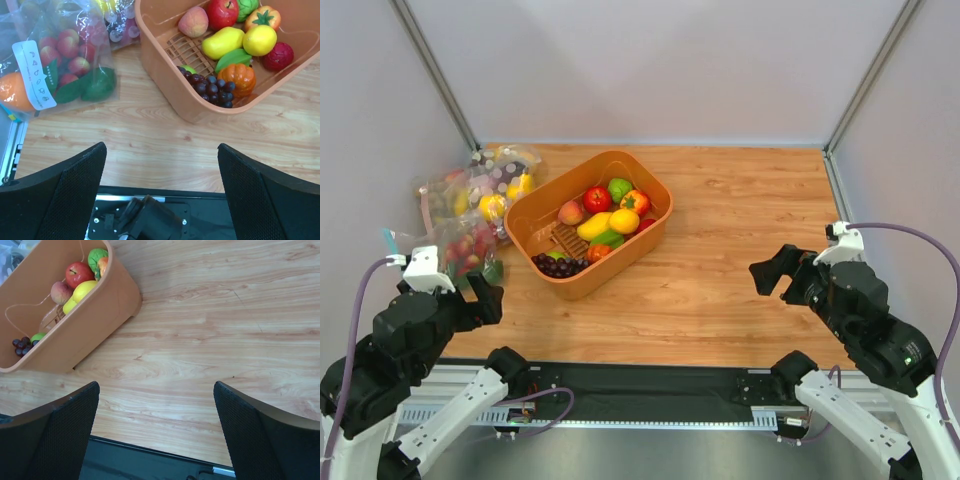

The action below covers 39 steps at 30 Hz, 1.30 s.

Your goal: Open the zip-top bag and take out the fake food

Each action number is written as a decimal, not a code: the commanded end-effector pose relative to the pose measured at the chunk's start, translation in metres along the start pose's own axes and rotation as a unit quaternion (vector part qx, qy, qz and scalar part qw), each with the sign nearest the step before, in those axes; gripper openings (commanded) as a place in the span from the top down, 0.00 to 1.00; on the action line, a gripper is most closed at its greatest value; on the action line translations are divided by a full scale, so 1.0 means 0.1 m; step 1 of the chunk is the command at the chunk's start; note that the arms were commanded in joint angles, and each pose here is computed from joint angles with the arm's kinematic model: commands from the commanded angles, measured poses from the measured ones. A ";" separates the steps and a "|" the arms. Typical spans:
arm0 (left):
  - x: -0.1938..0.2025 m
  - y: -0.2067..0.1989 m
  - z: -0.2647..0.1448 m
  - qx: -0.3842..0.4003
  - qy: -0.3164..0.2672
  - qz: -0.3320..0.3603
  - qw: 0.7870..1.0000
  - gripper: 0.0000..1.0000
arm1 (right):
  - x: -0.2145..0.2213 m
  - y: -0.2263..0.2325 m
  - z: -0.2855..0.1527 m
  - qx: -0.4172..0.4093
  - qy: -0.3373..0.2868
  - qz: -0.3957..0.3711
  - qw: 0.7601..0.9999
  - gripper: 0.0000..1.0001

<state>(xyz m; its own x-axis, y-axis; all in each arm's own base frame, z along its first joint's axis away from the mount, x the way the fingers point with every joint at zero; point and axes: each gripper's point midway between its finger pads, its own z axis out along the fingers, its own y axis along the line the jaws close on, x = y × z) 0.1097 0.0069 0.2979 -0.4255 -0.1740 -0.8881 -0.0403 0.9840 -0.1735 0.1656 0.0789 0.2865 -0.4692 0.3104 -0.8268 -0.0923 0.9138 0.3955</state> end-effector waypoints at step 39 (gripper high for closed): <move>-0.59 0.80 1.81 -0.225 0.082 -0.096 0.966 0.01 | 0.08 -0.12 -0.26 -0.010 -0.010 0.002 1.000 0.00</move>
<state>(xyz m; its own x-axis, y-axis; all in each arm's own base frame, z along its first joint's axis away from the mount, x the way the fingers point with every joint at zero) 0.2851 0.0796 0.2719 -0.5465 -0.3015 -0.7813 -0.4658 0.8847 -0.0156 0.1450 0.0656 0.2847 -0.4466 0.3325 -0.8307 -0.0985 0.9045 0.4150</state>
